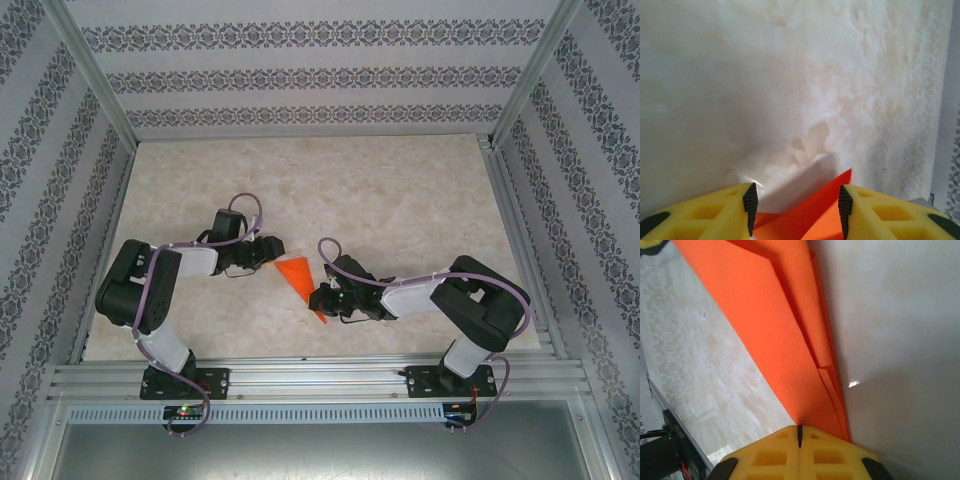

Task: Fold a paper plane with a square sheet of paper (pick it up from the middle)
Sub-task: Fold the wing for the fifth time at the center of the table.

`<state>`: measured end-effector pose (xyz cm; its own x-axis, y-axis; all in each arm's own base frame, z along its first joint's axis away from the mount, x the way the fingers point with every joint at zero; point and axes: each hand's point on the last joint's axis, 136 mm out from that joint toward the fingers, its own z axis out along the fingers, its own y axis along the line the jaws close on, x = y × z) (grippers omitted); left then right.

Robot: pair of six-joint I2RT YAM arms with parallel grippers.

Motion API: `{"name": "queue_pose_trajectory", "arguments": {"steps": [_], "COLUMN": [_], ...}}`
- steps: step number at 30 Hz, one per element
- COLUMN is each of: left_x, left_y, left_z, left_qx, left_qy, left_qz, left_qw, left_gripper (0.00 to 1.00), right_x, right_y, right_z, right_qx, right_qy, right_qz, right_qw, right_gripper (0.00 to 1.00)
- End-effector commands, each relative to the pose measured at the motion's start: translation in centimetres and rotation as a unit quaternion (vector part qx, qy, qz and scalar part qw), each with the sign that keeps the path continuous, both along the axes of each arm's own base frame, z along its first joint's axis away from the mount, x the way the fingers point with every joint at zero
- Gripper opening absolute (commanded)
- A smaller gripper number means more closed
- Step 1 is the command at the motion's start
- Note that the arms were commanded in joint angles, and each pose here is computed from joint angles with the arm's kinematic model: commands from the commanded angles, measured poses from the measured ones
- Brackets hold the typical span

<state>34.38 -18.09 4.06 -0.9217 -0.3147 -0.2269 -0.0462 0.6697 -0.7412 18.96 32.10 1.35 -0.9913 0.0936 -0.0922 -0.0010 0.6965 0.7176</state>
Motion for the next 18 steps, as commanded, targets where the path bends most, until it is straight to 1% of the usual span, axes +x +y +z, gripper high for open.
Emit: {"name": "queue_pose_trajectory", "arguments": {"steps": [1,5,9,12,14,18], "left_x": [0.8,0.2,-2.5,-4.8,-5.9,-6.4], "left_y": [1.3,0.8,-2.0,-4.8,-6.4,-7.9], "left_z": [2.5,6.0,7.8,7.6,6.7,4.6], "left_qx": [0.028,0.008,0.000,0.005,0.009,0.003], "left_qy": [-0.028,-0.055,-0.072,-0.072,-0.066,-0.044], "left_qz": [0.005,0.009,-0.024,-0.062,-0.079,-0.085], "left_qw": [0.999,0.998,0.997,0.995,0.995,0.995], "left_gripper": [0.50,0.51,0.49,0.46,0.44,0.42], "right_x": [-3.4,-2.7,-2.1,-1.9,-1.9,-1.8], "right_y": [-3.7,-3.1,-2.5,-2.6,-2.7,-2.6], "right_z": [-4.9,-4.3,-3.9,-3.9,-4.0,-4.1], "right_qx": [-0.096,-0.088,-0.083,-0.086,-0.086,-0.082], "right_qy": [0.082,0.074,0.068,0.065,0.064,0.061], "right_qz": [0.008,0.003,0.000,-0.005,-0.008,-0.014], "right_qw": [0.992,0.993,0.994,0.994,0.994,0.995], "right_gripper": [0.01,0.02,0.02,0.03,0.03,0.03]}}
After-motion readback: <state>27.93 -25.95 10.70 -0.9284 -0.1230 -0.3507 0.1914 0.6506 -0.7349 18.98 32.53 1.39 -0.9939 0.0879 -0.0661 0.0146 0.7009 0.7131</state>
